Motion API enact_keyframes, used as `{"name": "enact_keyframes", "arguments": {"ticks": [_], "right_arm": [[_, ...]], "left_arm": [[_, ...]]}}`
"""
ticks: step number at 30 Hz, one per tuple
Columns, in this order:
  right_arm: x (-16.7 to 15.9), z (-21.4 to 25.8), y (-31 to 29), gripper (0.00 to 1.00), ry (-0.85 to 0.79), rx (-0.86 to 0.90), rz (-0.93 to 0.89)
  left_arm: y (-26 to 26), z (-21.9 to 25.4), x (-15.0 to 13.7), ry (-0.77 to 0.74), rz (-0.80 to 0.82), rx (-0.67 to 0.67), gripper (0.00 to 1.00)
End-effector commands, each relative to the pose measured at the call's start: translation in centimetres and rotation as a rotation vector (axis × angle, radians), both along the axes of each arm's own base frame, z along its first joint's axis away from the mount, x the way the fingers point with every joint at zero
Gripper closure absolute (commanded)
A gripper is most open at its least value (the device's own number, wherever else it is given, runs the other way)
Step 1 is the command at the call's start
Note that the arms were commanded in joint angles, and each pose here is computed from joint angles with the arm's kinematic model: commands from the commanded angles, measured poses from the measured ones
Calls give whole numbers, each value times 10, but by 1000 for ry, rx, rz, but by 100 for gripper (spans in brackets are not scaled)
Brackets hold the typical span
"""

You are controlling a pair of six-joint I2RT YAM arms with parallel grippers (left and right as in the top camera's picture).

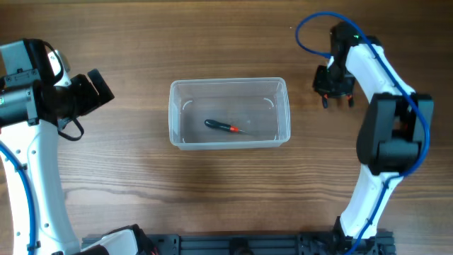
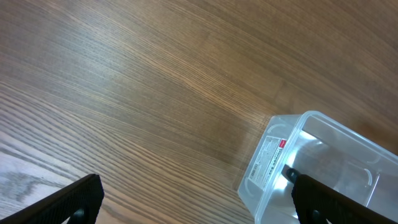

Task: Pack container
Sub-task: 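Move the right gripper to the orange TACTIX pliers and grasp them, then place the pliers into the container and open the right gripper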

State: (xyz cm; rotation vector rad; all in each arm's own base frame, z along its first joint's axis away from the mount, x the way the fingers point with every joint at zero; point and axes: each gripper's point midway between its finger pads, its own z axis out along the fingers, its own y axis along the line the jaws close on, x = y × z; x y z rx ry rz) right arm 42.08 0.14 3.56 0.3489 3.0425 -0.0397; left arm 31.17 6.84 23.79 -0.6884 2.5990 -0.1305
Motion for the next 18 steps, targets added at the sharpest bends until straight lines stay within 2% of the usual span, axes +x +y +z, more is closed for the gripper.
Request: {"name": "enact_keyframes", "arguments": {"ticks": [1,4,6,8,9,11,14,18], "right_arm": [[11,115,48,96,-272,-9,304],[-9,172,94,96,-405,-38,581],[-23,191,125,96,-452,-65,788],[-39,195,151,96,-452,-82,970],[-54,191,171,96,-432,-68,1118],[-76,177,206,96,-404,22,1306],[-88,149,235,96,-349,124,1380],[-88,100,245,96,-241,188,1389]], "left_arm": [[1,2,3,-14,11,-9,0],[2,4,7,-32,11,-4,0],[3,5,10,-44,11,-1,0],[3,6,12,-53,11,1,0],[3,7,12,-57,11,3,0],[3,7,13,-59,11,3,0],[4,7,13,-59,11,3,0],[4,8,14,-63,11,5,0]]}}
